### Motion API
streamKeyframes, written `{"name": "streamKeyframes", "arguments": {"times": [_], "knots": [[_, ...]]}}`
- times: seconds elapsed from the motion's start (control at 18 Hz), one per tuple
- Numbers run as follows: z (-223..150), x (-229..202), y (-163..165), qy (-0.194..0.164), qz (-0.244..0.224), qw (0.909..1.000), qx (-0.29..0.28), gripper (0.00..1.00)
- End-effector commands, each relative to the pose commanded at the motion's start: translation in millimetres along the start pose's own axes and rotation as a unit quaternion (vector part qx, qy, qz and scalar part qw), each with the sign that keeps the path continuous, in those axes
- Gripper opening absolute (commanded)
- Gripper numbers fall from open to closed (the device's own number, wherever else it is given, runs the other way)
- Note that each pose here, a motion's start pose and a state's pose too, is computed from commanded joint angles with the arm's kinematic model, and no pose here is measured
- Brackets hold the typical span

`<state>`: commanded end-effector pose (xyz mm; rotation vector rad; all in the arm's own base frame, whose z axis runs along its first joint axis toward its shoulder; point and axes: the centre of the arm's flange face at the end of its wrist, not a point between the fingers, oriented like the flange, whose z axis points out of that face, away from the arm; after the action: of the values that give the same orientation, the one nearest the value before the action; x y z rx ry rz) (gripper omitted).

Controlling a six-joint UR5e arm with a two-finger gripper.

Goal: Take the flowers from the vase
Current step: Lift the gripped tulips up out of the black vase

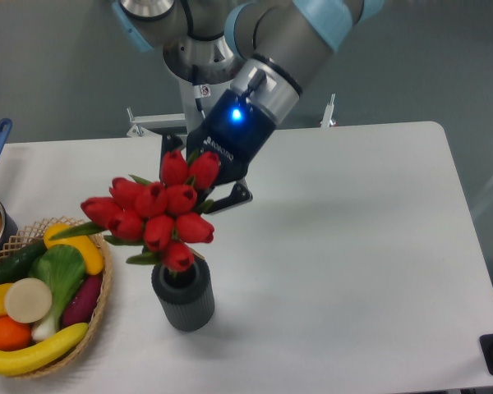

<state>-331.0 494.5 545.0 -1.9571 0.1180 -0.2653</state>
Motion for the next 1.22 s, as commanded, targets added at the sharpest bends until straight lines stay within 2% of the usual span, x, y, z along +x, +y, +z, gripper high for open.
{"name": "streamKeyframes", "arguments": {"times": [0.17,0.33,0.56,0.78,1.0,1.22], "knots": [[-9.6,-1.6,-17.4,-0.005,0.002,0.9999,0.01,0.22],[-25.1,-13.2,-20.3,-0.021,0.001,0.9997,0.015,0.22],[-61.0,-50.0,-3.8,-0.061,-0.012,0.9979,0.017,0.22],[-92.4,-90.5,27.1,-0.094,-0.011,0.9955,0.014,0.22],[-109.6,-108.7,48.0,-0.103,-0.011,0.9945,0.017,0.22],[-107.3,-109.0,59.0,-0.101,-0.008,0.9948,0.014,0.22]]}}
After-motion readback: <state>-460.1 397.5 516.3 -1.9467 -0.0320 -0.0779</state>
